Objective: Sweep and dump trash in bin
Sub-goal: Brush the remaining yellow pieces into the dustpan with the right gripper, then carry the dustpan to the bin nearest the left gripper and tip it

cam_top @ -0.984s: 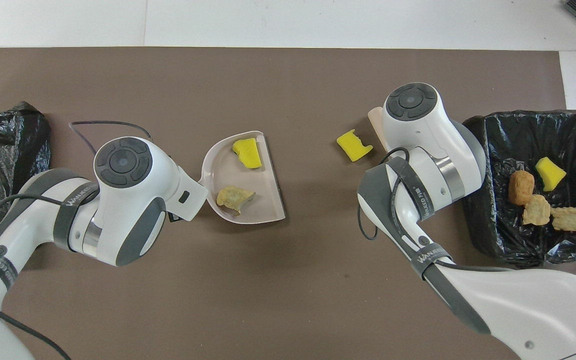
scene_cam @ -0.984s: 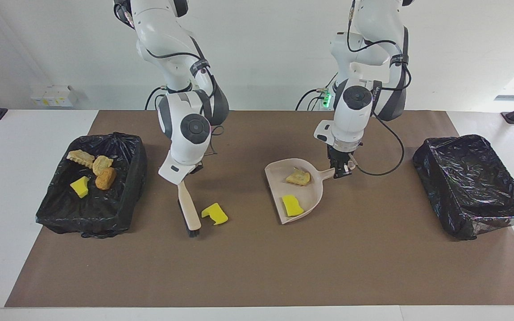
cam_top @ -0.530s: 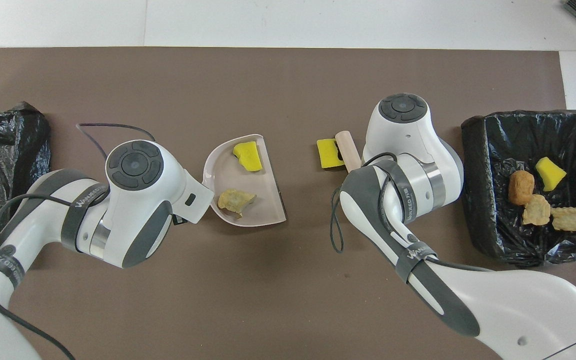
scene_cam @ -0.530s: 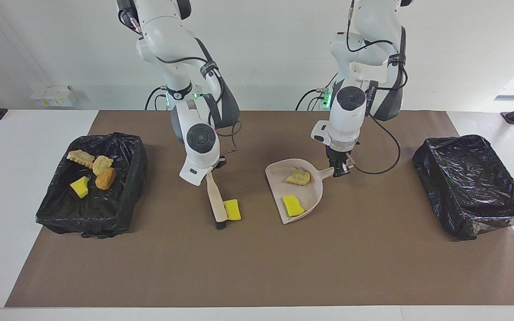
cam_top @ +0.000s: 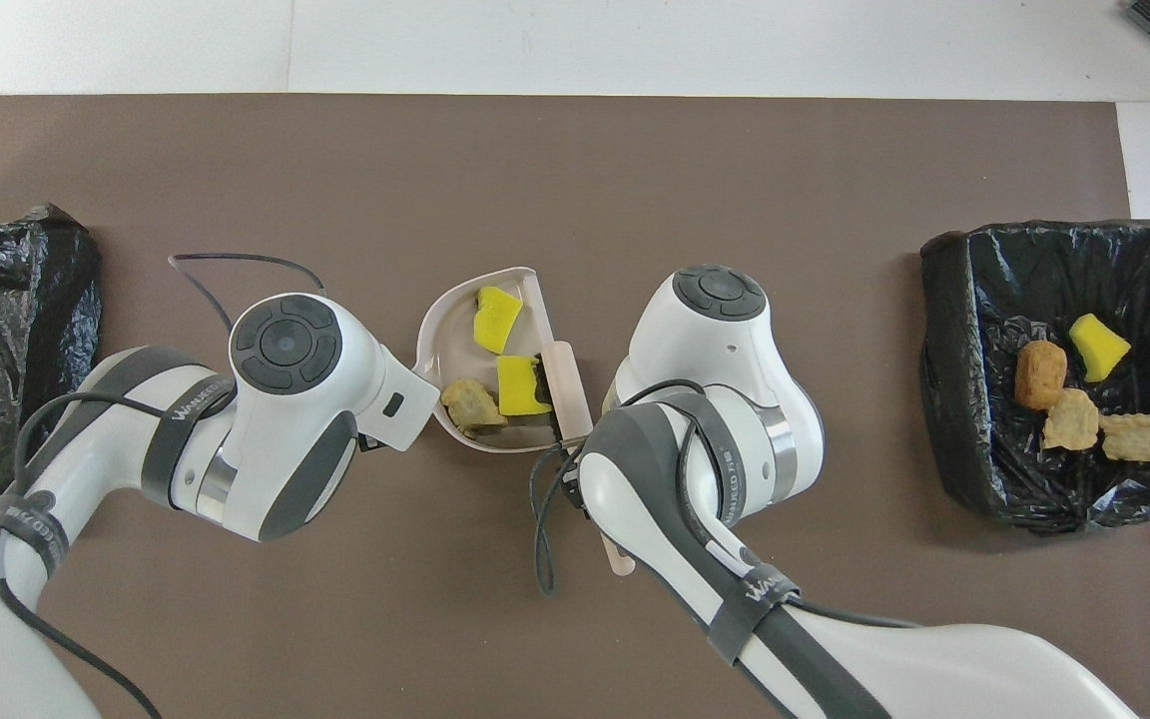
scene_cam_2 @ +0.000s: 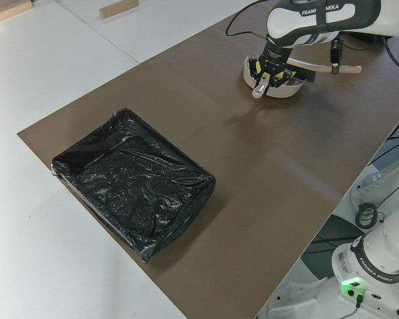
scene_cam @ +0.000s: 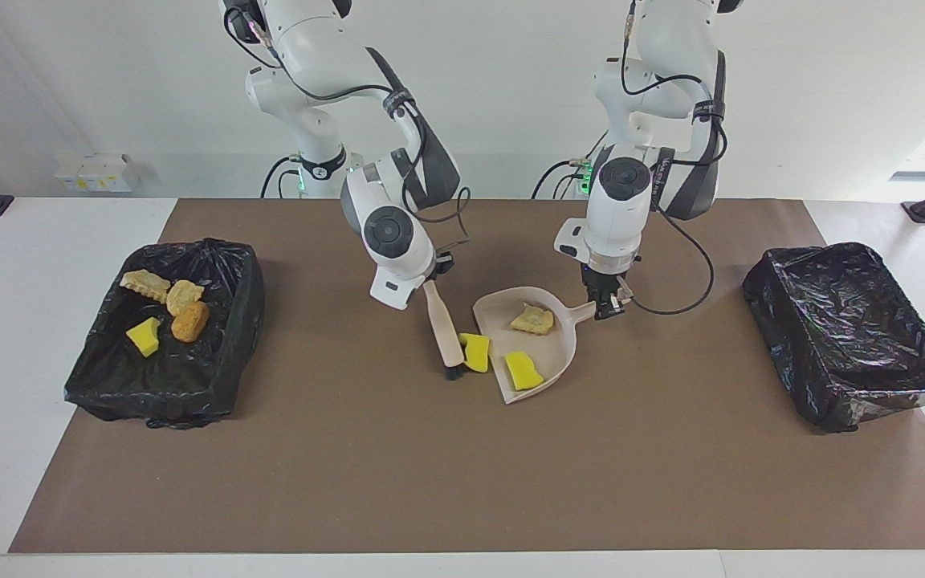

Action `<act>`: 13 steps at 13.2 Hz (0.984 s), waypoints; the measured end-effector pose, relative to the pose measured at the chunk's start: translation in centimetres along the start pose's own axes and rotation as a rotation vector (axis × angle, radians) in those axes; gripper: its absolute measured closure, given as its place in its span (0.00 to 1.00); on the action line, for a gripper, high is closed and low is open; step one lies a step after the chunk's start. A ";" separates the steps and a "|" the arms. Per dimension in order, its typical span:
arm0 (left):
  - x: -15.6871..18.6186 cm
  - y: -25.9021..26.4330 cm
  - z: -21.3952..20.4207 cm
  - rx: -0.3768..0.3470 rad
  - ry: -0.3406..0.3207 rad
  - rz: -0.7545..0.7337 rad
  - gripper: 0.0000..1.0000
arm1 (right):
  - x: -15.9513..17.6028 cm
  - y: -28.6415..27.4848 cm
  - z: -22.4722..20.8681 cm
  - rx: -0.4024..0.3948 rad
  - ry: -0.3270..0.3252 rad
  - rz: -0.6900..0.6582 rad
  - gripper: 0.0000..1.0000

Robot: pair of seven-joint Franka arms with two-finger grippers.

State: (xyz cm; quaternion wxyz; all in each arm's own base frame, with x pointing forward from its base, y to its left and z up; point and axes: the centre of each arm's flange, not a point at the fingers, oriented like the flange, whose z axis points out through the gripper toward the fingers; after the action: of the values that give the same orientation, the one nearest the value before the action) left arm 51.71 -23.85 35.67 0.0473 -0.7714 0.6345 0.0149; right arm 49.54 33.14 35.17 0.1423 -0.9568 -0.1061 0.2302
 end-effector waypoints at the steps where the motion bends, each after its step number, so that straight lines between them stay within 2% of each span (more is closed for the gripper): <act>1: 0.0 0.0 0.3 0.013 0.012 0.000 0.69 | -0.4 -0.4 -1.0 0.004 0.018 0.037 0.74; 4: -0.6 -0.2 0.9 0.056 0.055 -0.010 0.69 | -2.9 0.5 -6.5 0.012 0.081 0.192 0.74; 7: -1.5 -1.1 1.1 0.044 0.124 -0.019 0.69 | -6.8 2.6 -10.7 -0.081 0.070 0.243 0.74; 9: -2.4 -1.8 1.3 0.030 0.155 -0.018 0.69 | -8.6 3.2 -10.9 -0.156 0.052 0.276 0.74; 11: -3.4 -2.6 1.1 0.029 0.159 -0.032 0.69 | -9.8 3.8 -9.0 -0.182 0.026 0.294 0.74; 13: -4.5 -4.1 -0.3 0.018 0.153 -0.057 0.69 | -10.7 4.1 -6.8 -0.192 0.034 0.294 0.74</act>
State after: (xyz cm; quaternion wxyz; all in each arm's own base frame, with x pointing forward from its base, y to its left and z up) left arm 54.86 -18.65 36.57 0.0059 -0.7875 0.6141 -0.0512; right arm 43.93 24.89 44.05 0.0165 -0.9749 0.0159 0.2213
